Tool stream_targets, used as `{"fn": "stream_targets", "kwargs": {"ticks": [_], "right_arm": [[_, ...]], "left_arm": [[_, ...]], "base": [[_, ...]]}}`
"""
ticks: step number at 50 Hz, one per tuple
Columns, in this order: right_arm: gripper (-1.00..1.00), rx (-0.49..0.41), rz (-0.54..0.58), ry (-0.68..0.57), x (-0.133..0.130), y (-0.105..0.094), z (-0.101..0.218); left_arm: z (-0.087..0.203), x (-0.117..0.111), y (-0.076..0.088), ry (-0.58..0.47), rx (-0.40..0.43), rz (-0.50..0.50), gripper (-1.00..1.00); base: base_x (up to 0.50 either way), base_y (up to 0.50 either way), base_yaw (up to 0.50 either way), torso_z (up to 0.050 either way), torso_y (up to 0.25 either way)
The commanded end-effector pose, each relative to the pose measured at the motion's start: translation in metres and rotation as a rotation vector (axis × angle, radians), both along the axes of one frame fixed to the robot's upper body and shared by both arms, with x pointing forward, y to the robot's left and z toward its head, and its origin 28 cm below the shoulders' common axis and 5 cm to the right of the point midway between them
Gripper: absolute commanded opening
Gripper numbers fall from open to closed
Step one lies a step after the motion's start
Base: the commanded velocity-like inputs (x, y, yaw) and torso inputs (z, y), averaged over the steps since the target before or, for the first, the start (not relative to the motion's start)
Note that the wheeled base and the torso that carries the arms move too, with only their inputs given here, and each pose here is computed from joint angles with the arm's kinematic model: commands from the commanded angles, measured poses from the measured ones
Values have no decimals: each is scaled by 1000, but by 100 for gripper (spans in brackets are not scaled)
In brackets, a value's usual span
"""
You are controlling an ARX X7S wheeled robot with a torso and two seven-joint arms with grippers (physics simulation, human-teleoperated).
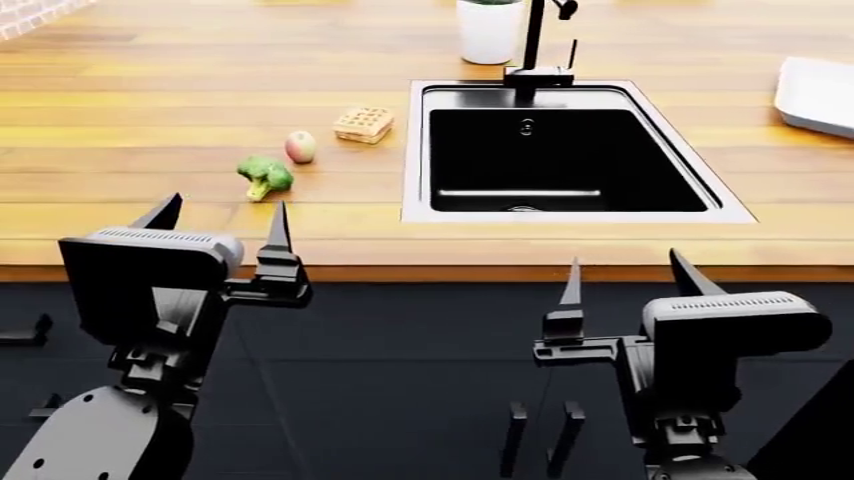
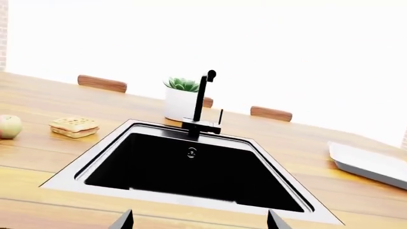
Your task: Pick up the fruits and vegetables and place them in the sink. Turn on the sink faucet to wash them. Then turn the sink off and put them in the tray.
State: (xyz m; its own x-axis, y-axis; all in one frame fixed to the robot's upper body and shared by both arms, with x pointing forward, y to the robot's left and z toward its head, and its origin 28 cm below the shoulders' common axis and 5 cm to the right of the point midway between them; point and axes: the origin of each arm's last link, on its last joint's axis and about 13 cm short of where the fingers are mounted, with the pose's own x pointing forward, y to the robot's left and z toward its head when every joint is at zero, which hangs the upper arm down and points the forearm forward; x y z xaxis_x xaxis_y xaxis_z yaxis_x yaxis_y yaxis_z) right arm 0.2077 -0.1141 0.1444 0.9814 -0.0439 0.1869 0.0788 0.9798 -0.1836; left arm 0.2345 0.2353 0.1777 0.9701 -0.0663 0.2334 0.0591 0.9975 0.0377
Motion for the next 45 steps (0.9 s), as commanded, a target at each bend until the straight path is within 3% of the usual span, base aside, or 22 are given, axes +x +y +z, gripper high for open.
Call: {"fn": "stream_targets", "kwargs": {"ticks": [1,17,25,30,45], "right_arm": [[100,-2,2,1,0,1,0],[100,-14,-15,-17,1,-2,13],[100,23,64,67,3,-6,57],[100,42,107,91,6,-11,83],[100,25,138,73,7,-10,92]], "left_arm": [[-1,0,1,1,-4,4,100],[9,1,6,-19,1,29,100],[47,5,12,48,-37,-1,100],[68,12,13,57,14,-16,100],[75,21,17,51,55,3,100]], "base": [[0,500,0,50,0],[0,437,0,49,0],[0,0,0,0,0],[0,0,0,0,0],[475,0,0,0,0]]}}
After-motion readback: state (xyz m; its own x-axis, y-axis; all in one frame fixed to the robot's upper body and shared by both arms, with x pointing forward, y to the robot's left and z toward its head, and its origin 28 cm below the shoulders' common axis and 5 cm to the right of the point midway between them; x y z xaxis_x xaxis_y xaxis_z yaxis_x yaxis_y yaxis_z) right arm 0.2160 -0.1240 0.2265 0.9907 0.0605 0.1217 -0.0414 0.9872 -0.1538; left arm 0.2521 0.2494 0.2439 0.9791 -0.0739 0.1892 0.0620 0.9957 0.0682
